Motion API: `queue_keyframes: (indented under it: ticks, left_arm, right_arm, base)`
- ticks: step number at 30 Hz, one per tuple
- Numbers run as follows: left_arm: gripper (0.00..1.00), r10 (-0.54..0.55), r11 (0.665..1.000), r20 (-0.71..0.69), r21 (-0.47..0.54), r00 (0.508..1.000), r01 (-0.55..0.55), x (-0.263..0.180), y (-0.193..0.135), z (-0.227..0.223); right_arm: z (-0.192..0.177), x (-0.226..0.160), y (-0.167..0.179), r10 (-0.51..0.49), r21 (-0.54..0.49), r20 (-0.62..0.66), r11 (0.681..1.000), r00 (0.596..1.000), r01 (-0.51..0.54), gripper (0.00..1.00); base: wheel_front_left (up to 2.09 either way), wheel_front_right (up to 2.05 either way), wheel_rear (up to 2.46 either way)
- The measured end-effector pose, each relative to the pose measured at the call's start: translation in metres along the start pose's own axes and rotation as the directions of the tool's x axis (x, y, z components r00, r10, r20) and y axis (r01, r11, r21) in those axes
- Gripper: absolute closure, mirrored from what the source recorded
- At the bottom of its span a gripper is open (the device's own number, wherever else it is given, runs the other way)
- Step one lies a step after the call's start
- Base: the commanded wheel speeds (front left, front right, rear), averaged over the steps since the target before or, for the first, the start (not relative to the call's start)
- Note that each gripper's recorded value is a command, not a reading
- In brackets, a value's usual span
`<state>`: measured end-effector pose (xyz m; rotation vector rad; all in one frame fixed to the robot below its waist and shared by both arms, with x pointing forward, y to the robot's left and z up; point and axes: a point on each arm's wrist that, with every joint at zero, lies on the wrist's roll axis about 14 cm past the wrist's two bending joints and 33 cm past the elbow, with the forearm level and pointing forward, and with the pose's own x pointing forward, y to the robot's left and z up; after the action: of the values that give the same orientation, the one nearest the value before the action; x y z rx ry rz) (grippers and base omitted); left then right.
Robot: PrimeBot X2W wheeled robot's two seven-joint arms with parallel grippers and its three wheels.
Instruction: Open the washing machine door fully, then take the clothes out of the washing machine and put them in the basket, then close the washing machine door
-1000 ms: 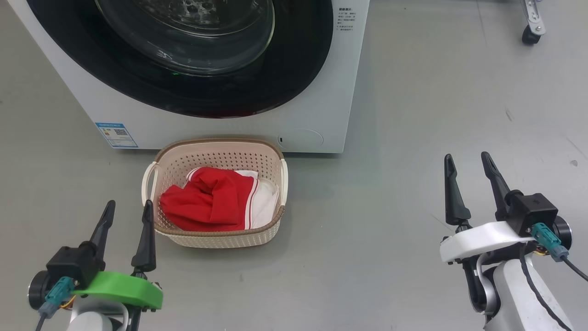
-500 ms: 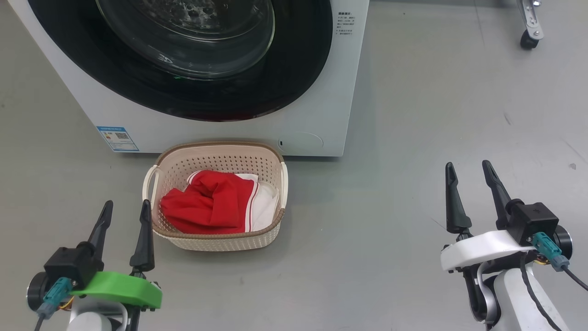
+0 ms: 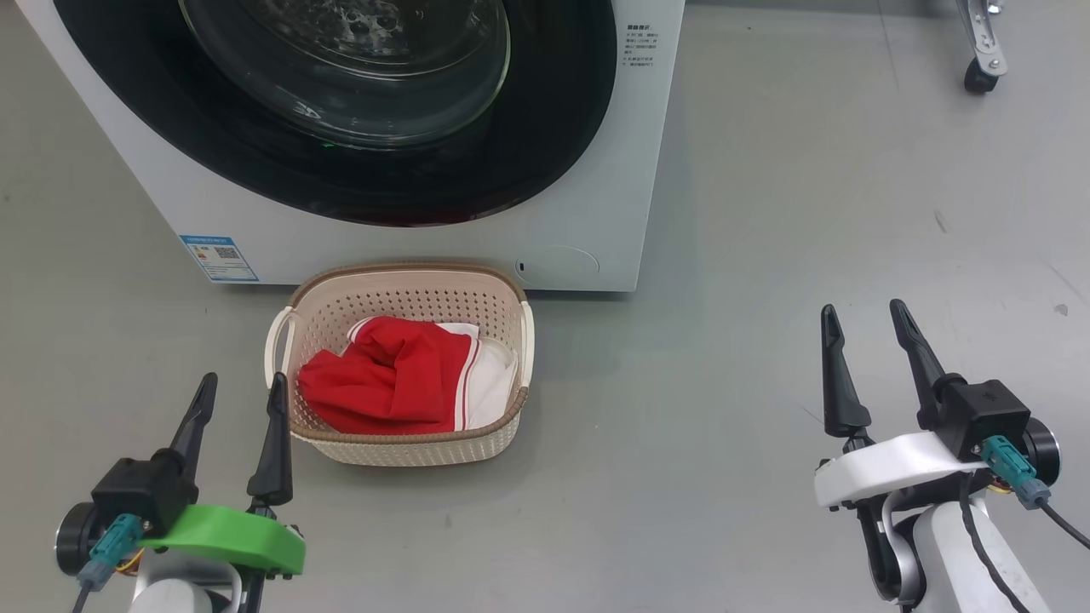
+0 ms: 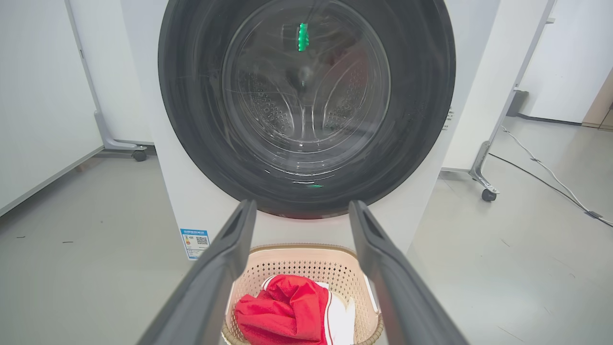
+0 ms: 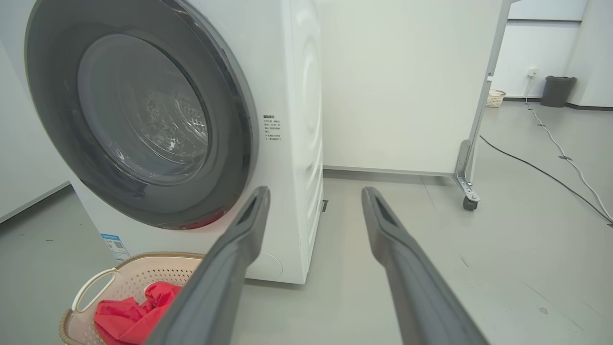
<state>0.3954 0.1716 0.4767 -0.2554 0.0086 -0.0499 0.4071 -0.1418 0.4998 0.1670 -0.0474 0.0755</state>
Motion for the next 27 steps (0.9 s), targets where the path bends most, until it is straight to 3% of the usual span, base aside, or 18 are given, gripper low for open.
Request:
queue_keyframes:
  ticks: [15,27]
  left_arm:
    - [0.00,-0.006,1.000,-0.004,0.002,1.000,0.006,0.0011,-0.0025,-0.0017]
    - [0.00,-0.001,0.999,0.012,-0.052,1.000,0.002,0.0022,-0.0036,0.0019]
  right_arm:
    - [-0.0006,-0.0001,-0.0011,-0.007,0.002,0.001,1.000,1.000,0.007,0.00]
    - [-0.0005,-0.0003,0.0009,0.002,0.003,0.001,1.000,1.000,-0.002,0.00]
  base:
    - [0.00,0.00,0.00]
    - [0.00,0.00,0.00]
